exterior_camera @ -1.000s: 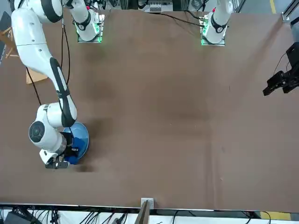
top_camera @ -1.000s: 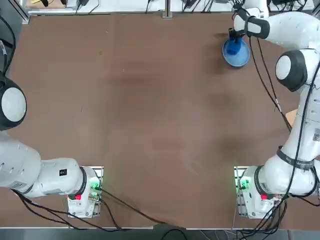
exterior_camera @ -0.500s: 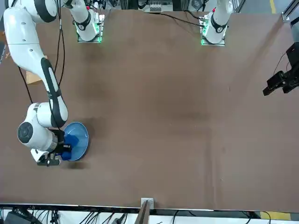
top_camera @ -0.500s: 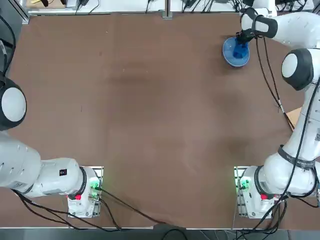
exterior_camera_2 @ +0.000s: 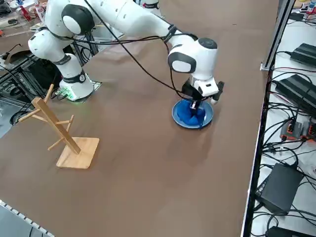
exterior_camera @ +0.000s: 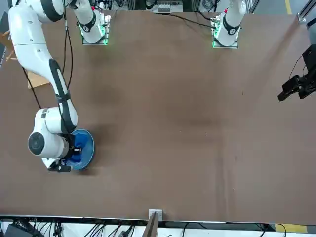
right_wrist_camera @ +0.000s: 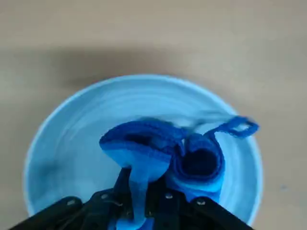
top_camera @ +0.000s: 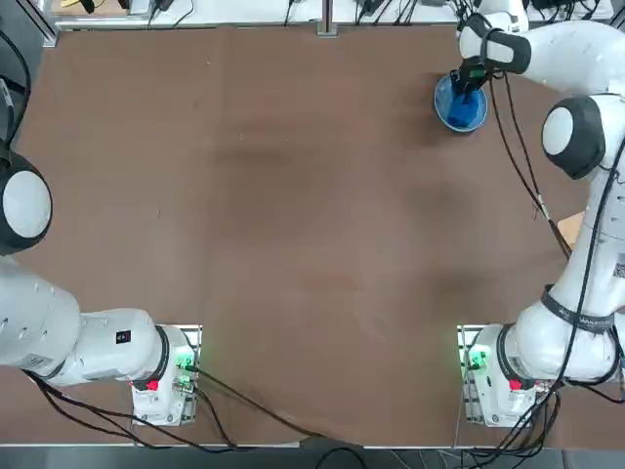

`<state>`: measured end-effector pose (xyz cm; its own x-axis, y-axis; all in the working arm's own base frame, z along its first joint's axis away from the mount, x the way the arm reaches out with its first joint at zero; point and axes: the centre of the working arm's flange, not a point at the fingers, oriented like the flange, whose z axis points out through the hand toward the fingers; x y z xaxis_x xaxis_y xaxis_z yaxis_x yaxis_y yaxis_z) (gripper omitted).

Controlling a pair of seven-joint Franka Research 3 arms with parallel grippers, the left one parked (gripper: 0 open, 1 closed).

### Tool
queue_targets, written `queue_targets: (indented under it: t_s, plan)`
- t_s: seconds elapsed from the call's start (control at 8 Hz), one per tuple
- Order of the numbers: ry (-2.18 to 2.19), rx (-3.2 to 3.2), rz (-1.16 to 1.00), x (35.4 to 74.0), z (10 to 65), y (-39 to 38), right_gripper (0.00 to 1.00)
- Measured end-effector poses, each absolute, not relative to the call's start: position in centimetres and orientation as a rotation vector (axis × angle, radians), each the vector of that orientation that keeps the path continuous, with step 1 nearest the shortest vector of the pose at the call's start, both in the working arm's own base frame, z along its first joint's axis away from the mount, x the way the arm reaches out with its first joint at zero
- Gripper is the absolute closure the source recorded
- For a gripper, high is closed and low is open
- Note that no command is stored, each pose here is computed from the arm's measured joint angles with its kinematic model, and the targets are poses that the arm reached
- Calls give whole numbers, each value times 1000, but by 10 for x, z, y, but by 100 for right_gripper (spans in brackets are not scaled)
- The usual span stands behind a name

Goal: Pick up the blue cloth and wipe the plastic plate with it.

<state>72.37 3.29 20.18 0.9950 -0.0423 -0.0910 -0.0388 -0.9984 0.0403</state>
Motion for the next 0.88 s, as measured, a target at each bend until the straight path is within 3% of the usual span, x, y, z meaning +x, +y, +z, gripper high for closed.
queue_targets:
  t_s: [0.38,0.62,0.88]
  plan:
    - [-74,3140,-12,732,204,58,92]
    - [-46,3147,178,744,203,51,92]
    - [14,3140,218,747,202,35,92]
